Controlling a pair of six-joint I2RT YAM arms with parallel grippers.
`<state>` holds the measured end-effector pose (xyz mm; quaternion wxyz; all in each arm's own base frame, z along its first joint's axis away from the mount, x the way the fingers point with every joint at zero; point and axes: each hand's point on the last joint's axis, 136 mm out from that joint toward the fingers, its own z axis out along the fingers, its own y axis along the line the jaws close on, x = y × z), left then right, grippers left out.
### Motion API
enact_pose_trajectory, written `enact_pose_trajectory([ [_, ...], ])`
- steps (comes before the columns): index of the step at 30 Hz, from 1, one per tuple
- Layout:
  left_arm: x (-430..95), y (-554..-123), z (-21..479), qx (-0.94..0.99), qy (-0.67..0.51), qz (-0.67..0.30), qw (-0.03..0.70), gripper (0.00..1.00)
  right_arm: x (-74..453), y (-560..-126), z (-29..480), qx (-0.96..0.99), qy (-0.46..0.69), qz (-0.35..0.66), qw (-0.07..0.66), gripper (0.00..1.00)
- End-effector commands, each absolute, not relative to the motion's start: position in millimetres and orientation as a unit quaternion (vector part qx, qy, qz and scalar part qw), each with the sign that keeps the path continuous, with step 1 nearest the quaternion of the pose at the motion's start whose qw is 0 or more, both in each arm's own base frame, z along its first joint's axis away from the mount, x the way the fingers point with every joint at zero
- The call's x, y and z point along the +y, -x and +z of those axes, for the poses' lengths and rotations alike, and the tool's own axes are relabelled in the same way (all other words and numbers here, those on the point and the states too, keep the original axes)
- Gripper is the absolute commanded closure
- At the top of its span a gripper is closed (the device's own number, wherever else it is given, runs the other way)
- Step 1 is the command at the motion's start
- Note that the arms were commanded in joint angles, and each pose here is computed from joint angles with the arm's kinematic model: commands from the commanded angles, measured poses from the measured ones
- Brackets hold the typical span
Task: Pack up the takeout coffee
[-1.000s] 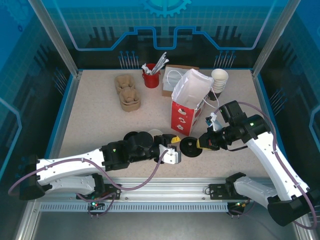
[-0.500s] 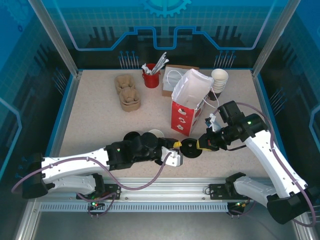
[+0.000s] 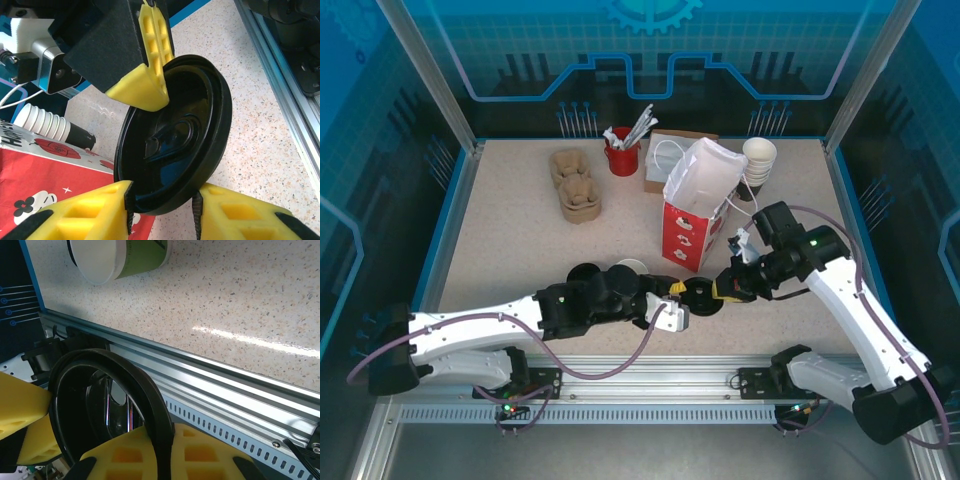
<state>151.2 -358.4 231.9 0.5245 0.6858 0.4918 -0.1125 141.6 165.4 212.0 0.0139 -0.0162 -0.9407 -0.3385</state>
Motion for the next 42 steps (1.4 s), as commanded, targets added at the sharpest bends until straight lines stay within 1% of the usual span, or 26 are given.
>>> enact_pose_trajectory([
  [1, -369.1, -153.9, 254.0, 0.477, -0.674, -0.115, 0.552, 0.63, 170.5, -142.4, 214.3, -0.933, 0.018, -0.358, 0.024, 1.0],
  [3, -369.8, -154.1, 252.9, 0.474, -0.677, -0.113, 0.551, 0.66, 171.2, -143.3, 214.0, -0.933, 0.018, -0.359, 0.025, 1.0],
  [6, -369.7, -156.8, 249.0, 0.473, -0.686, -0.099, 0.544, 0.75, 172.5, -145.2, 214.0, -0.932, 0.017, -0.361, 0.025, 1.0],
  [9, -370.0, -159.7, 247.1, 0.472, -0.691, -0.087, 0.54, 0.79, 174.1, -147.1, 214.2, -0.931, 0.016, -0.364, 0.025, 1.0],
  [11, -370.5, -160.0, 246.5, 0.472, -0.692, -0.085, 0.54, 0.84, 174.5, -148.3, 214.5, -0.931, 0.016, -0.364, 0.025, 1.0],
  [14, -370.8, -159.5, 246.1, 0.475, -0.694, -0.087, 0.534, 0.86, 174.3, -151.7, 217.6, -0.93, 0.018, -0.366, 0.016, 0.94],
  [16, -371.1, -159.7, 245.8, 0.477, -0.693, -0.088, 0.532, 0.87, 173.8, -154.0, 219.5, -0.93, 0.019, -0.367, 0.012, 0.93],
  [19, -370.2, -161.2, 245.3, 0.484, -0.689, -0.088, 0.533, 0.9, 171.7, -158.6, 221.7, -0.929, 0.026, -0.369, 0.004, 0.86],
  [26, -367.5, -164.2, 246.9, 0.499, -0.674, -0.096, 0.536, 0.93, 164.8, -169.2, 228.3, -0.926, 0.041, -0.374, -0.016, 0.67],
  [30, -365.1, -168.0, 246.4, 0.515, -0.664, -0.102, 0.532, 0.95, 160.3, -176.2, 233.3, -0.924, 0.05, -0.379, -0.03, 0.61],
  [35, -360.8, -174.3, 249.5, 0.543, -0.64, -0.12, 0.53, 0.95, 153.8, -184.3, 238.7, -0.922, 0.06, -0.38, -0.046, 0.55],
  [42, -341.5, -185.4, 255.9, 0.606, -0.582, -0.163, 0.518, 0.96, 144.7, -192.0, 253.4, -0.917, 0.061, -0.383, -0.089, 0.55],
])
